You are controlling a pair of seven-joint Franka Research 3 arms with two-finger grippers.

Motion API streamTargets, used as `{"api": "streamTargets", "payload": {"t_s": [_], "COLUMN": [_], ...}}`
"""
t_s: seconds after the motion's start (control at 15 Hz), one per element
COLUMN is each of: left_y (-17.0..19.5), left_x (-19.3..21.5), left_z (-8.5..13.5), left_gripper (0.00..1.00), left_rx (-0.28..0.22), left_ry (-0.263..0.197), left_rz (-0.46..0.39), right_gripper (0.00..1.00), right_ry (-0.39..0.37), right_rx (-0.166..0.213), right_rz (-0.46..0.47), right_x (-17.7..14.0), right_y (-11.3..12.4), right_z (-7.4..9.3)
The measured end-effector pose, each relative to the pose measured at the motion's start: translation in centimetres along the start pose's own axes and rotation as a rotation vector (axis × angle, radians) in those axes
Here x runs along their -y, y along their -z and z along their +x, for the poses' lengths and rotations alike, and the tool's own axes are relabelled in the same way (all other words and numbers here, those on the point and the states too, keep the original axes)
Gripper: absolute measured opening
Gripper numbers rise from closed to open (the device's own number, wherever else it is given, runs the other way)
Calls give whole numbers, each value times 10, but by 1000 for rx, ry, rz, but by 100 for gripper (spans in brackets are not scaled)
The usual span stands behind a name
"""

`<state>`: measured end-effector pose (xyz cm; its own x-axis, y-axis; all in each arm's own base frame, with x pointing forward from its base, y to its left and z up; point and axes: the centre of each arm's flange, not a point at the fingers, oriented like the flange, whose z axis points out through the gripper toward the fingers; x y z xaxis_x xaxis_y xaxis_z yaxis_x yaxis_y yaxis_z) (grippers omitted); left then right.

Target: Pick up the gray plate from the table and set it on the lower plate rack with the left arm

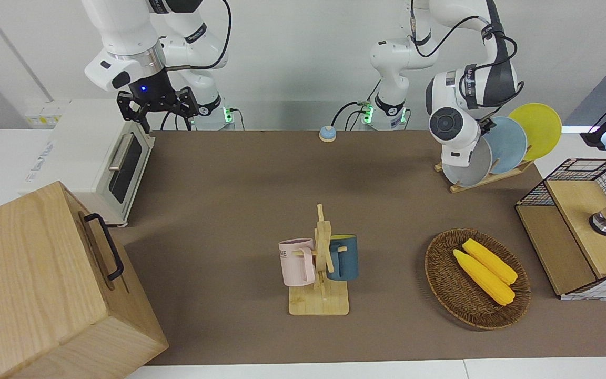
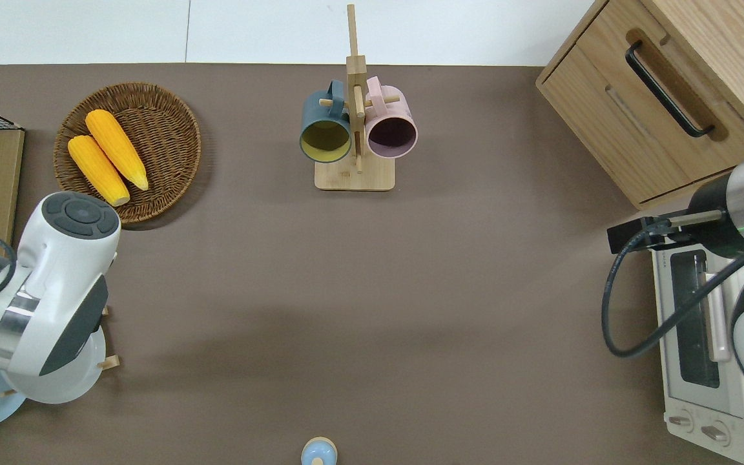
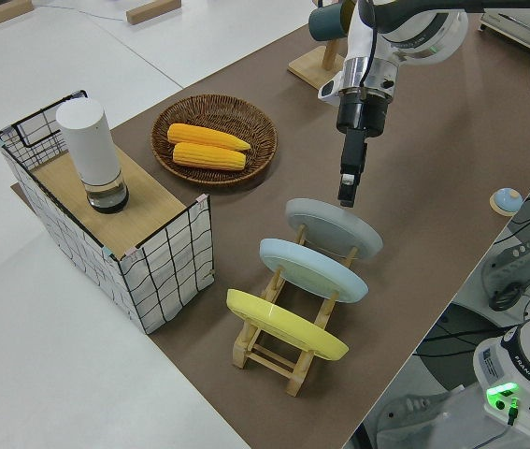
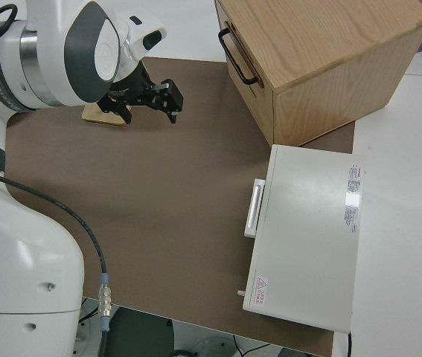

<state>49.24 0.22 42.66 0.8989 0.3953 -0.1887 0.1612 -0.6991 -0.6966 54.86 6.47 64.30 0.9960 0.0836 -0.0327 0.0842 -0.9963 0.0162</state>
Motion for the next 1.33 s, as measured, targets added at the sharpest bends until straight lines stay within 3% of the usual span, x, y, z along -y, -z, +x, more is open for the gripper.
{"api": "streamTargets", "payload": {"t_s": [0.2,0.4,0.67,1.07,1.33], "left_y": [26,48,76,106,121], "left_x": [17,44,97,137,148], "left_z": [4,9,16,8,5], "left_gripper": [97,97,97,97,99], "left_rx": [-2,14,-30,-29,-54], "left_ry": [-34,-65,-107,-183,-202], "left_rz": [-121,-303,-491,-738,-816], "right_gripper": [99,99,99,99,99], "right_ry": [0,0,0,0,0], "right_rx": [0,0,0,0,0], "right_rz": [0,0,0,0,0], "right_x": [0,0,0,0,0], "right_y": [0,0,0,0,0], "right_z": [0,0,0,0,0]}}
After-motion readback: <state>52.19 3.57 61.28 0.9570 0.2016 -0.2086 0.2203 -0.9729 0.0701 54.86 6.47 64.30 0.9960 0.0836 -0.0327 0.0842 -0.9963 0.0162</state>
